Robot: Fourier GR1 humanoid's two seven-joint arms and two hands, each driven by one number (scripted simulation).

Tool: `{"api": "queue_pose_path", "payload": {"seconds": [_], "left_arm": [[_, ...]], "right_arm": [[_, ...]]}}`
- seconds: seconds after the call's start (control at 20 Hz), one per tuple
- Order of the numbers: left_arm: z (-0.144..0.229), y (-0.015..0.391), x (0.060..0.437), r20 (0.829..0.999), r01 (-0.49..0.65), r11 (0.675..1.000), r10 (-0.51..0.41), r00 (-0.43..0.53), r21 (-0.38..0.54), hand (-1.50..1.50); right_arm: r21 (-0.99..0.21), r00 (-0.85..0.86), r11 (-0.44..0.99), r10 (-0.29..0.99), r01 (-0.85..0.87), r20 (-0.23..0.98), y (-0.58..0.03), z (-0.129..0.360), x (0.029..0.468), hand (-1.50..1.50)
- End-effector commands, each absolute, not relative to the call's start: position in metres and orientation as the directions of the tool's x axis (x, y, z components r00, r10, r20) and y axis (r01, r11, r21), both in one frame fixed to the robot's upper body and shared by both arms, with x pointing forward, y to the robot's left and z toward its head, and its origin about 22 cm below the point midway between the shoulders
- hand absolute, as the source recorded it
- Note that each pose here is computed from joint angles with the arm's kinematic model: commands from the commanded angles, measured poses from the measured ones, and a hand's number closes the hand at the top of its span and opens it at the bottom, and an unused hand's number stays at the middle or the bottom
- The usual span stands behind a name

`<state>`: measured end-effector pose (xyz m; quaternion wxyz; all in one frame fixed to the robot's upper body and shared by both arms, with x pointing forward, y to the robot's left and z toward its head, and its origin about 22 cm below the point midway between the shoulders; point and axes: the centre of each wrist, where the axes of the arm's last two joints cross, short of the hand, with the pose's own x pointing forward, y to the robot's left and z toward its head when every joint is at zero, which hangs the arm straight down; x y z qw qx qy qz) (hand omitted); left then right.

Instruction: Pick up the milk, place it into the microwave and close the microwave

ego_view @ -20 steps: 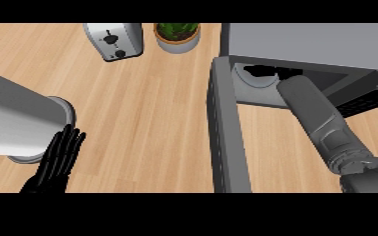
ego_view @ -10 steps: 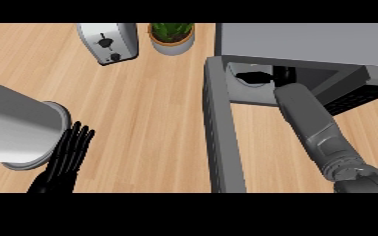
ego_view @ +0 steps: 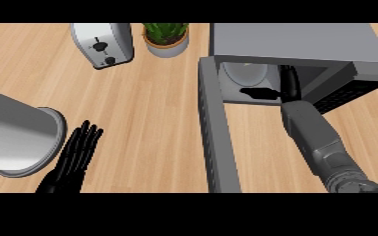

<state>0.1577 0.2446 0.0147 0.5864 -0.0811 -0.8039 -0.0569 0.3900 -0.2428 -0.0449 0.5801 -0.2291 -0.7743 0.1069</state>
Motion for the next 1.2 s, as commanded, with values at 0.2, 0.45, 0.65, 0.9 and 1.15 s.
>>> {"api": "queue_pose_path", "payload": {"seconds": [0.2,0.45,0.65,0.9,1.15], "left_arm": [[0.007,0.236,0.161,0.957,0.194,0.981,0.056,-0.283,0.0,-1.5],[0.01,0.234,0.151,0.955,0.202,0.979,0.058,-0.291,0.002,-1.5],[0.018,0.239,0.17,0.958,0.202,0.979,0.045,-0.283,0.013,-1.5],[0.018,0.229,0.178,0.957,0.281,0.958,0.126,-0.261,-0.049,-1.5],[0.025,0.226,0.17,0.976,0.336,0.941,0.043,-0.213,0.032,1.5]], "right_arm": [[-0.269,-0.238,0.958,0.287,0.103,0.928,-0.254,-0.081,0.359,-1.5],[-0.219,-0.24,0.974,0.227,0.059,0.944,-0.258,-0.108,0.331,-1.5],[-0.179,-0.234,0.983,0.182,0.035,0.955,-0.263,-0.116,0.319,-1.5],[0.017,-0.259,1.0,-0.021,-0.018,0.966,-0.266,-0.14,0.287,-1.5],[0.087,-0.273,0.995,-0.095,-0.042,0.957,-0.286,-0.152,0.257,-1.5]]}}
